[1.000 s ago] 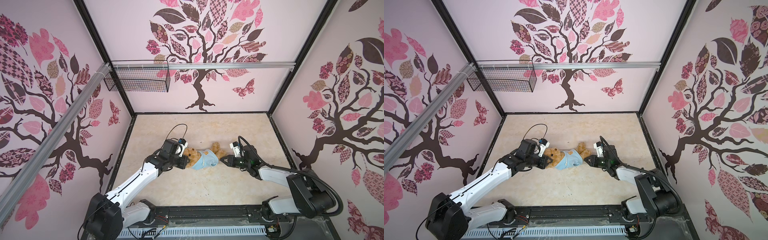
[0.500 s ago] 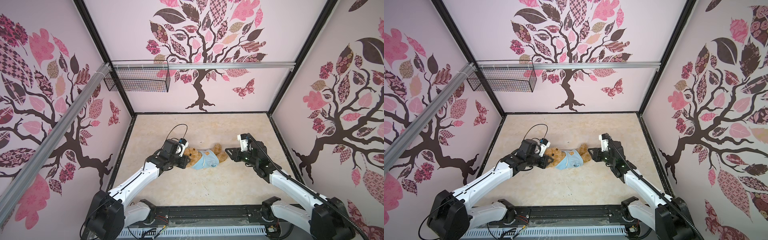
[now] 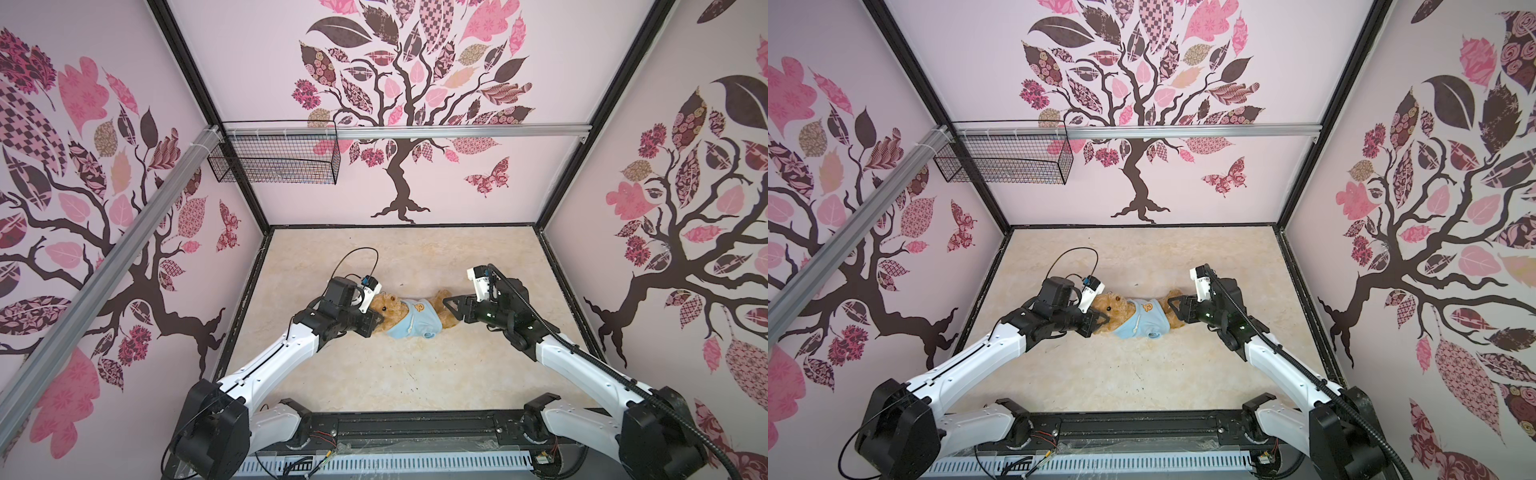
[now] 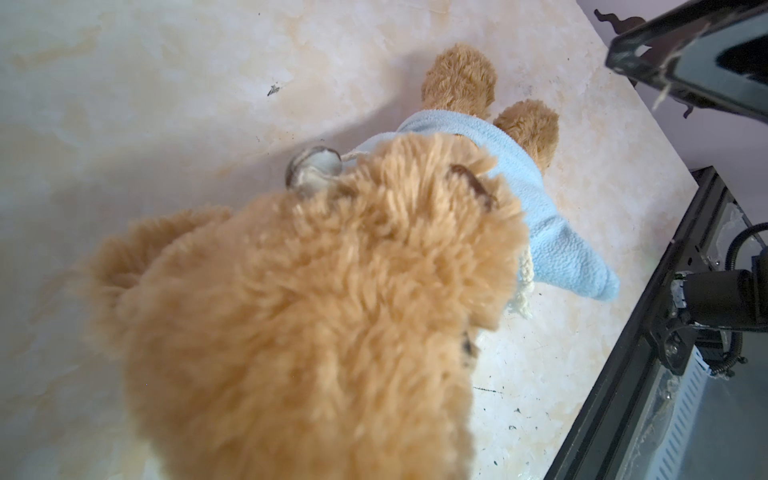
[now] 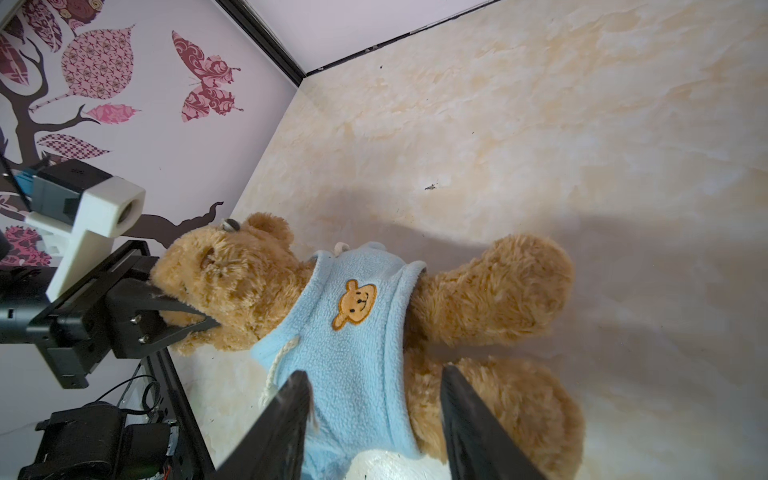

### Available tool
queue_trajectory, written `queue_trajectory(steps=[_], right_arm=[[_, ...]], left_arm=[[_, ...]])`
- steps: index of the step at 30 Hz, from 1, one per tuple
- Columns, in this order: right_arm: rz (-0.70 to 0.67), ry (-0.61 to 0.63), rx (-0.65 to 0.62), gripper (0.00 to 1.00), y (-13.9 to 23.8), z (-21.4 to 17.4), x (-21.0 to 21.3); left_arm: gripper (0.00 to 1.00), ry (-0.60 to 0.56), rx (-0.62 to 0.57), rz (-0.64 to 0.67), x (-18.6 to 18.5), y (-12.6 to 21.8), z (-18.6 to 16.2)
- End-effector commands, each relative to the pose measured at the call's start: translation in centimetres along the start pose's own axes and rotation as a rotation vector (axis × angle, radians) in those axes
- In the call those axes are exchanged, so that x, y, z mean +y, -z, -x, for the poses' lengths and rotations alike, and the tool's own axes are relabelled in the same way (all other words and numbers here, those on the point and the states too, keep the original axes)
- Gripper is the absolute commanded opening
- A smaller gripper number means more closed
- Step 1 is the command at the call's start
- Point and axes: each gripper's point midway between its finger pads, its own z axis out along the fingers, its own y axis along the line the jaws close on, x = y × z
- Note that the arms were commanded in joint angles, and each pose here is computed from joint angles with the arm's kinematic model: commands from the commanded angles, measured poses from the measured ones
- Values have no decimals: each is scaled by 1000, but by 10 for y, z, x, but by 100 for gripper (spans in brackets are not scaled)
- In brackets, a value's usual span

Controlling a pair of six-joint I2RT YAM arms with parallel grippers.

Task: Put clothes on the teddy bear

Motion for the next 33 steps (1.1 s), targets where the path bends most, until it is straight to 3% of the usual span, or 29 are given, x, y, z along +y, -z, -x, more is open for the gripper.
queue_trajectory(steps=[1,8,12,16,18,23,27,30,33], right_arm=[[31,10,-12,54,-2,18,13],[2,7,32,56,3,13,12],[-15,29,80,57,12,6,14],[87,56,109,55,13,-4,37],[90,71,148,55,8,-17,44],[-118,61,222,56,15,-48,1],[-29,-27,277,56,12,-80,3],[-12,-50,296,52,3,-84,2],[23,-84,293,41,-8,-83,4]], left_arm=[[0,-101,-84,-52,-11,8,11],[0,-171,-93,-138,-25,5,13],[0,-273,-90,-202,-35,4,11],[0,-319,-79,-230,-37,-4,17],[0,-302,-70,-223,-33,-11,21],[0,-292,-59,-190,-26,-15,16],[0,-287,-44,-176,-23,-16,6],[0,-293,-43,-164,-20,-18,3],[0,-290,-46,-166,-21,-17,5]])
